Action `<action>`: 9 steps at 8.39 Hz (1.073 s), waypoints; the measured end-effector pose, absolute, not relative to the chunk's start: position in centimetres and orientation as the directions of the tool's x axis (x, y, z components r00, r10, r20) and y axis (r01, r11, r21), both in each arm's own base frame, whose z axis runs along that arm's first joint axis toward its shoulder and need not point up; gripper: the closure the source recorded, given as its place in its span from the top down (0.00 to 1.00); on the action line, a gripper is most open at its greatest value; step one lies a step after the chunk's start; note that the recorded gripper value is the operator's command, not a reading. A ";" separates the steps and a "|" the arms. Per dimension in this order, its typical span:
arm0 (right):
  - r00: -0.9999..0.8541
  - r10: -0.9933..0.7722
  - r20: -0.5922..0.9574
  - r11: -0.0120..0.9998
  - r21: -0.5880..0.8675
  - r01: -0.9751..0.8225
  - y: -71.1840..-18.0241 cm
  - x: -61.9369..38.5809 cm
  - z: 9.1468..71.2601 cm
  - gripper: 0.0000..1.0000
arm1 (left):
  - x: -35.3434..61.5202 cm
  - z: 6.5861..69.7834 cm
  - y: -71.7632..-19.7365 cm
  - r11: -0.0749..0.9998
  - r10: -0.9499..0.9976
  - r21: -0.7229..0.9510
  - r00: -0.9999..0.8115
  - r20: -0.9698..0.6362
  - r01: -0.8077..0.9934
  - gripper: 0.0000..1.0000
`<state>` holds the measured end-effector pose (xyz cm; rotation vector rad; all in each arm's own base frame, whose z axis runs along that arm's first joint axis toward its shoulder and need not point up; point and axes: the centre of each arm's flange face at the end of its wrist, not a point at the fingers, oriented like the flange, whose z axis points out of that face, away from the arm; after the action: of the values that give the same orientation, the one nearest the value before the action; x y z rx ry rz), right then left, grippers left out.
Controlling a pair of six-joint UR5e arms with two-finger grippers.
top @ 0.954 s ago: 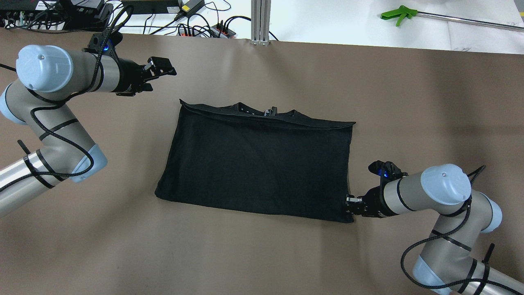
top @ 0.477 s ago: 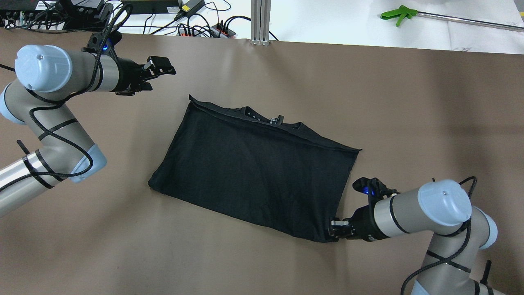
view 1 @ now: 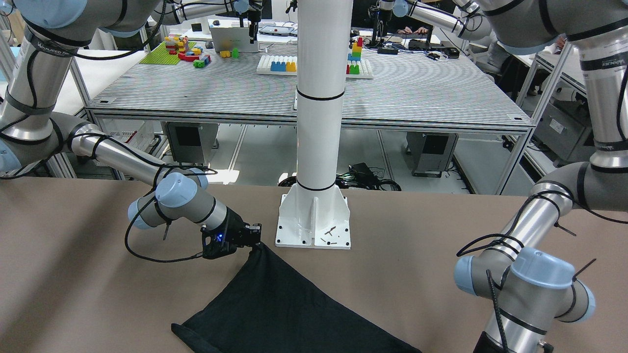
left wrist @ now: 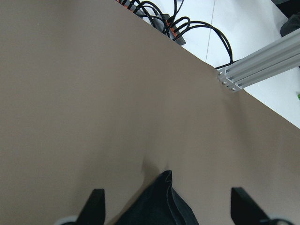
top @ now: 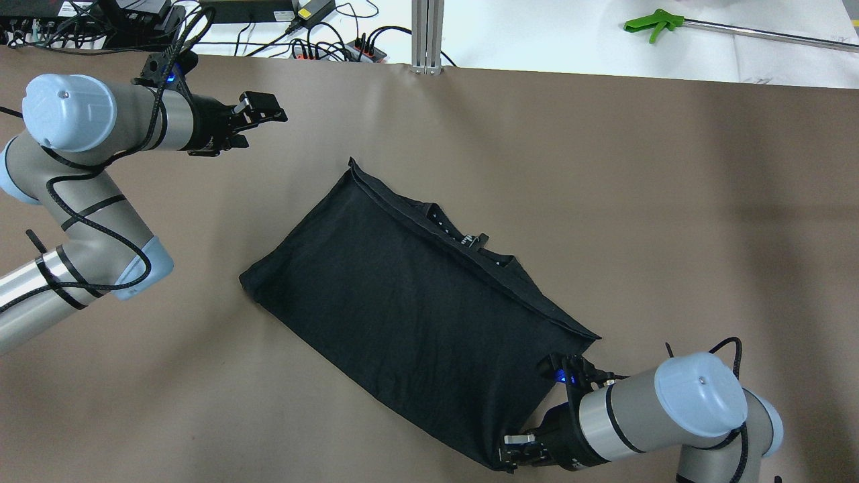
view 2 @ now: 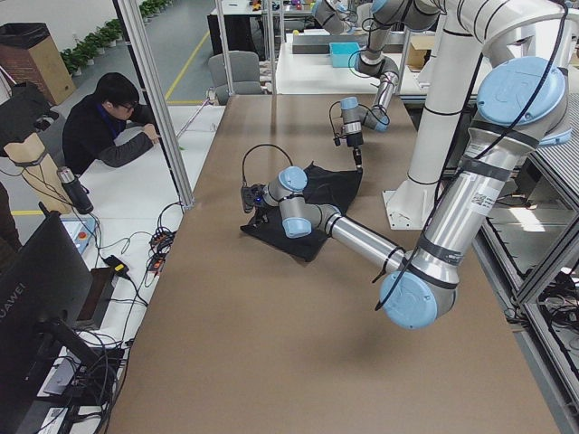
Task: Fold clothes
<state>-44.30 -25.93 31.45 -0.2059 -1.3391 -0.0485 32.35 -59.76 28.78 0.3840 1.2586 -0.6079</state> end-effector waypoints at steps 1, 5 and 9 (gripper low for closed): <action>0.219 0.082 0.972 0.978 -0.120 0.169 -25.0 -44.3 30.7 0.95 | 32.4 28.8 -59.7 0.785 -0.214 -0.058 0.182 -0.960 0.616 0.94; 0.274 0.106 0.956 0.990 -0.127 0.058 -29.0 -41.6 34.3 0.95 | 33.2 29.0 -59.2 0.798 -0.215 -0.061 0.188 -0.959 0.599 0.94; 0.345 0.087 0.934 0.994 -0.058 -0.092 -37.8 -38.7 38.6 0.95 | 34.7 34.3 -50.8 0.843 -0.222 -0.063 0.238 -0.945 0.534 0.94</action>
<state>-38.67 -37.83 38.60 0.0051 -1.2126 0.1160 34.71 -50.80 34.28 0.2985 1.2272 -0.5283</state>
